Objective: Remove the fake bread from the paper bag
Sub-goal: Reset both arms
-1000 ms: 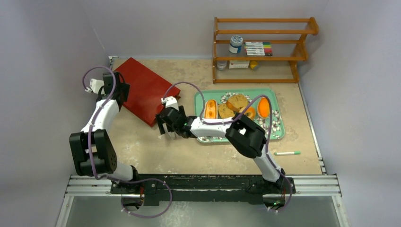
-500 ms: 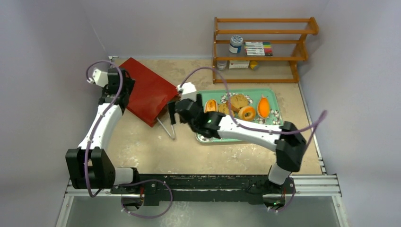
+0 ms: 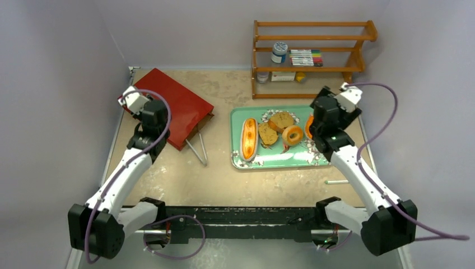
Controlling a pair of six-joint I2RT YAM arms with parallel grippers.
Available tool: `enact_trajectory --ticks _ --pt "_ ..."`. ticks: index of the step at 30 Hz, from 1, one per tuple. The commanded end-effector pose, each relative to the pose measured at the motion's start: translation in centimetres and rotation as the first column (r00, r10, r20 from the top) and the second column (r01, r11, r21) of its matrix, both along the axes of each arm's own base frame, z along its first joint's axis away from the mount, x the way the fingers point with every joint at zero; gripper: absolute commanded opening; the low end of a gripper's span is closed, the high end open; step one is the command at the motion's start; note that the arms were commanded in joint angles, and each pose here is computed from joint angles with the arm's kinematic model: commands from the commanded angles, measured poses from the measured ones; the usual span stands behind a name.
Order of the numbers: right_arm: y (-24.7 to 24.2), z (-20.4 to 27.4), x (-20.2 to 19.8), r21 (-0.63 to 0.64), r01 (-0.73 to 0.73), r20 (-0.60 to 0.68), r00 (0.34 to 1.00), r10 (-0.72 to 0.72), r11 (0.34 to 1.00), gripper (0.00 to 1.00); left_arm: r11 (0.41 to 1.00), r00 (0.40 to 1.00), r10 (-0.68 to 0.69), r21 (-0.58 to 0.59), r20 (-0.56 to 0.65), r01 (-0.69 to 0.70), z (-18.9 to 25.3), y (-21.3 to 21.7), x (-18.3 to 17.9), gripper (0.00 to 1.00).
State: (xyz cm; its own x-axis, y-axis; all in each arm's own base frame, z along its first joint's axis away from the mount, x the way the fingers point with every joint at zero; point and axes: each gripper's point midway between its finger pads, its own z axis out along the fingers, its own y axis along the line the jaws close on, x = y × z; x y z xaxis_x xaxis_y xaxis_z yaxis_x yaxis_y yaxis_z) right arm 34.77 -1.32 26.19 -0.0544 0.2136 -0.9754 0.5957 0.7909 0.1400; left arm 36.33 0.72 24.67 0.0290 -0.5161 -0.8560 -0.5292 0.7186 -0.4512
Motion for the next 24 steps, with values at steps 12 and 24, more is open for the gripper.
enact_trajectory --ticks 12,24 --pt "-10.7 -6.9 -4.5 0.08 0.499 -0.165 0.861 -0.482 0.863 1.0 0.941 0.999 0.007 0.338 -0.043 0.008 -4.5 2.1 -2.1 0.38" --pt "-11.4 -8.3 -6.2 0.046 0.633 -0.228 0.76 -0.608 0.773 1.0 0.93 0.999 0.025 0.368 -0.03 -0.012 -4.0 2.2 -1.0 0.38"
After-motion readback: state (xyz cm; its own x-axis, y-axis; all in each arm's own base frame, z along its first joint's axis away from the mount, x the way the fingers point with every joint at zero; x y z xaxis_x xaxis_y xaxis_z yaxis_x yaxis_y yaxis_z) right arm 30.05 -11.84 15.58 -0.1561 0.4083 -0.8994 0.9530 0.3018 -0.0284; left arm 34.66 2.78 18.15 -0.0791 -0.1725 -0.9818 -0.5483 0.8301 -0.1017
